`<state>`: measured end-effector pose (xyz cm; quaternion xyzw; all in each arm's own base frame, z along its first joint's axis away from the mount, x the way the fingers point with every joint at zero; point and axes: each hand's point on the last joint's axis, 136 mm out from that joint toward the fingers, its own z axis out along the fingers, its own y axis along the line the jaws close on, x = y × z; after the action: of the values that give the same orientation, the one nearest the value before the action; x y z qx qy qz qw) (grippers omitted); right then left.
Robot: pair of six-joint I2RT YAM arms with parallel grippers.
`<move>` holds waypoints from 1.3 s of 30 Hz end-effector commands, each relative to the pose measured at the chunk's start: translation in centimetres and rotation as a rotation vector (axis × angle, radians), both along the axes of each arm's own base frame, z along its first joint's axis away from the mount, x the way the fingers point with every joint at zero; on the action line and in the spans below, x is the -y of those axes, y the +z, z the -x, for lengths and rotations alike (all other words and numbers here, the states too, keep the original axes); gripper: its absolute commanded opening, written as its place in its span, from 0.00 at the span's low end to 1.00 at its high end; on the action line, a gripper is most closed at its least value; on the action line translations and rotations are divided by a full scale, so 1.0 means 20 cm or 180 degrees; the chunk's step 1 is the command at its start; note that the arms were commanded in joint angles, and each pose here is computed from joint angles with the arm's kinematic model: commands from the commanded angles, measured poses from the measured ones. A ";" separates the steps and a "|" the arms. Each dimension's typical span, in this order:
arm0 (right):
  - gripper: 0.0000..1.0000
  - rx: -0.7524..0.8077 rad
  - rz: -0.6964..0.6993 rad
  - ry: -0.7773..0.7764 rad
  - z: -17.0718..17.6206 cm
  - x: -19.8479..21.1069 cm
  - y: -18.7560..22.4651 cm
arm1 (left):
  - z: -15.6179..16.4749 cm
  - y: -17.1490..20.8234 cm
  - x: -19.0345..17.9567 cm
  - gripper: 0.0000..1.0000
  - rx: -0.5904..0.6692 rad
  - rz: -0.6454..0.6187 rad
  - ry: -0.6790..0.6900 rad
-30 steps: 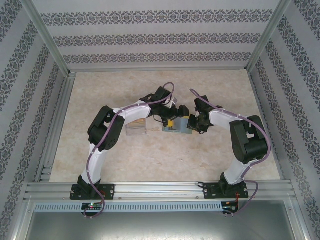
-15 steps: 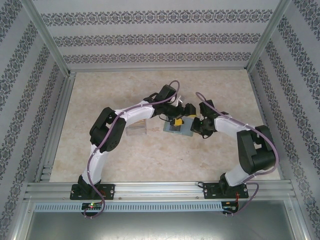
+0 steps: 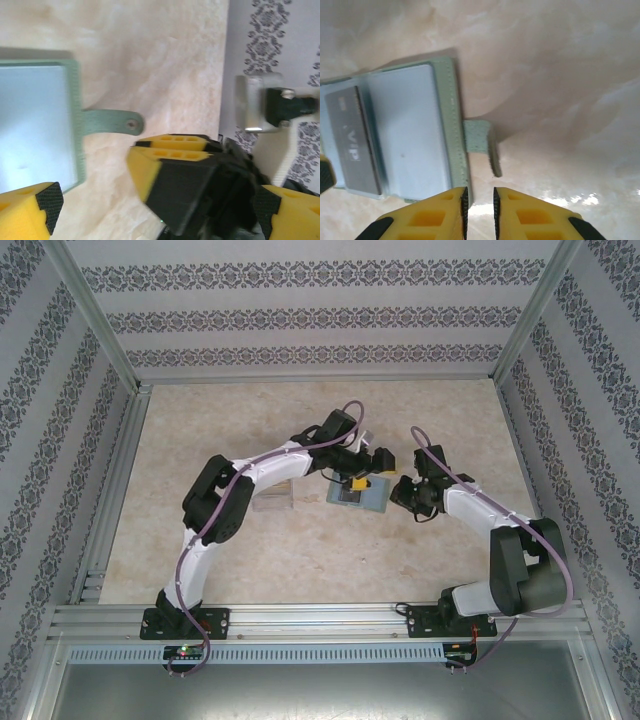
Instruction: Take the credit cards out of the card holder
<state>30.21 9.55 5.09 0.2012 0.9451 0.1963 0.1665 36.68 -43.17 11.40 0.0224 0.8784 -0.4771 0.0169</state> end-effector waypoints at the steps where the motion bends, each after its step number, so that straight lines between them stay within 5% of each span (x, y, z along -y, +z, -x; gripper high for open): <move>1: 0.24 0.0204 -0.0291 0.0117 -0.07 -0.13 0.09 | -0.08 0.07 -0.21 0.97 0.0171 -0.0215 0.0199; 7: 0.23 0.0207 -0.0553 0.0362 -0.15 -0.33 0.12 | -0.09 -0.07 -0.39 0.71 0.0074 -0.0599 0.0331; 11: 0.20 0.0151 -0.0705 0.0348 -0.18 -0.39 0.08 | -0.07 -0.15 -0.41 0.48 -0.0001 -0.0708 0.0296; 18: 0.14 0.0001 -0.0880 0.0347 -0.20 -0.44 -0.01 | -0.07 -0.21 -0.42 0.22 -0.0058 -0.0810 0.0272; 39: 0.18 -0.0161 -0.1044 0.0279 -0.21 -0.43 -0.12 | -0.01 -0.42 -0.44 0.19 -0.0362 -0.1054 0.0206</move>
<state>34.03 17.84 2.75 0.1879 0.9175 0.3351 0.1029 37.22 -34.16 3.65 -0.0401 0.9400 -0.3385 -0.0148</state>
